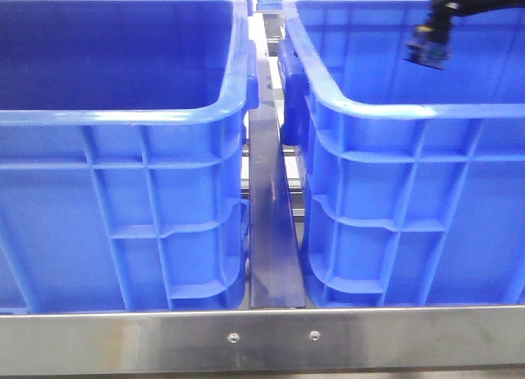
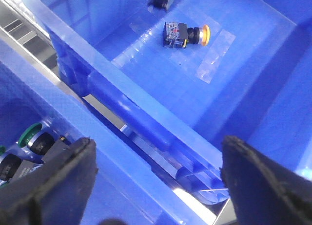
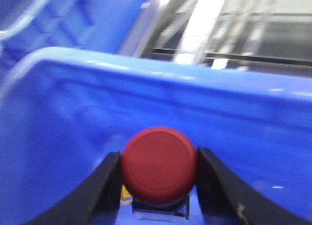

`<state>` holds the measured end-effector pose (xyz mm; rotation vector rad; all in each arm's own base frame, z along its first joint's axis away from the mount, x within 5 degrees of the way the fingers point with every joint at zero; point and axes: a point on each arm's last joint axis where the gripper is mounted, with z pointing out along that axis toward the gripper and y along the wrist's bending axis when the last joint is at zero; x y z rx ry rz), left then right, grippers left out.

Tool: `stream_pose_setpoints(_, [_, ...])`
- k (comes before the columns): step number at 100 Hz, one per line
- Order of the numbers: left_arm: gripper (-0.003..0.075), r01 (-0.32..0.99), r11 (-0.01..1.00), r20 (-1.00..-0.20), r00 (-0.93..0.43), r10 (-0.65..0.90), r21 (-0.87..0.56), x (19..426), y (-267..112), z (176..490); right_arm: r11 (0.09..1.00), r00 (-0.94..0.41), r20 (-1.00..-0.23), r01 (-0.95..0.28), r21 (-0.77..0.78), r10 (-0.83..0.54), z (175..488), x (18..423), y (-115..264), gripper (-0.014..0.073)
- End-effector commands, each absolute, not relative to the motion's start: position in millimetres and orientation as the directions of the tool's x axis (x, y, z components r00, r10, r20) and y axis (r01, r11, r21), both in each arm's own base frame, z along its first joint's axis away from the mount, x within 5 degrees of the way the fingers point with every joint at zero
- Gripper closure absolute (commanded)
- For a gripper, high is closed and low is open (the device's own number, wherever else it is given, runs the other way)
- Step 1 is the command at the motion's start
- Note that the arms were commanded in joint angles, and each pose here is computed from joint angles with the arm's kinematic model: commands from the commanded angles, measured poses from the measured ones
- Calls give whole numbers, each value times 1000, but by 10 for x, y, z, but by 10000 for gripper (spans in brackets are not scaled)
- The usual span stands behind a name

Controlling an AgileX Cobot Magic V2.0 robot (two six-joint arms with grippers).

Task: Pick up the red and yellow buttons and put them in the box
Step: 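Carry the red button with the right gripper over the other bin, then lower the red button into the bin and open the right gripper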

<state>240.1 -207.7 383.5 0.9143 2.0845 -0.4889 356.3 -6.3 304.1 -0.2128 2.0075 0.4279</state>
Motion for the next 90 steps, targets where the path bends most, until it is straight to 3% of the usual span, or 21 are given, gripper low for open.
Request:
stream_pose_setpoints(1, [210,743,668,-858,-373,354,-47,2325,-2055,4086,940,-370,-928,-305,156,34,3298,3542,-96,383])
stream_pose_setpoints(48, [210,743,667,-858,-375,352,-51,2323,-2057,4087,963,-448,-894,-245,109,-13,2818,3846,3,383])
stream_pose_setpoints(90, [210,743,667,-858,-375,352,-51,2323,-2057,4087,973,-499,-865,-170,157,52,2544,3984,-16,383])
